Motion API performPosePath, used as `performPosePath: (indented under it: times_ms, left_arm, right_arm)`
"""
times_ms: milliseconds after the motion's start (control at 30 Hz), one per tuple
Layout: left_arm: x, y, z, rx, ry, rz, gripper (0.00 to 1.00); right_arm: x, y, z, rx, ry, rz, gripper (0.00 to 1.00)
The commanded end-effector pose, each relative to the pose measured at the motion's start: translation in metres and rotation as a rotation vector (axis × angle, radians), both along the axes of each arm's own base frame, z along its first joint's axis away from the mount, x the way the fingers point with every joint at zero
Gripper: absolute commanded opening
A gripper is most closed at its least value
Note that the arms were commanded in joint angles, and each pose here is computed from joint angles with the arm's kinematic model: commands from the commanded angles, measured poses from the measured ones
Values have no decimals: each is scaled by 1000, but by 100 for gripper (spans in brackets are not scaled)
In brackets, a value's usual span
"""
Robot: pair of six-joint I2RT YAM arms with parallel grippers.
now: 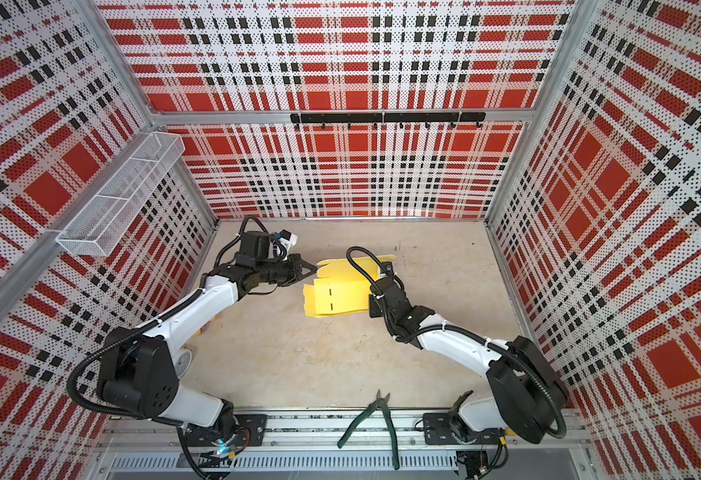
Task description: Fold the paper box
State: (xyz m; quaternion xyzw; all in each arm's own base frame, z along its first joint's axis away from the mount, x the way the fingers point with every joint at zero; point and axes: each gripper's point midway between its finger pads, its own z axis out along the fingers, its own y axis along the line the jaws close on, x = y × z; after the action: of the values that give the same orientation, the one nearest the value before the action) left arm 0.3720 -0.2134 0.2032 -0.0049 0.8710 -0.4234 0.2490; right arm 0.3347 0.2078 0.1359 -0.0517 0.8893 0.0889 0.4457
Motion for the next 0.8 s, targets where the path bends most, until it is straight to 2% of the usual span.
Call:
performPosePath:
  times_ms: [0, 200, 500, 600, 767]
  left_arm:
    - [4, -1, 5, 12, -29, -1, 0]
    - [-1, -3, 8, 12, -41, -18, 0]
    - [-1, -2, 15, 25, -71, -26, 0]
    - [0, 2, 12, 56, -71, -14, 0]
    - [-12, -13, 12, 33, -60, -57, 0]
  right_arm:
    - [9, 3, 35, 57, -74, -33, 0]
    - [11, -2, 38, 55, -61, -95, 0]
    - [13, 1, 36, -47, -61, -127, 0]
    - [13, 3, 36, -25, -69, -131, 0]
    - [16, 0, 37, -29, -64, -167, 0]
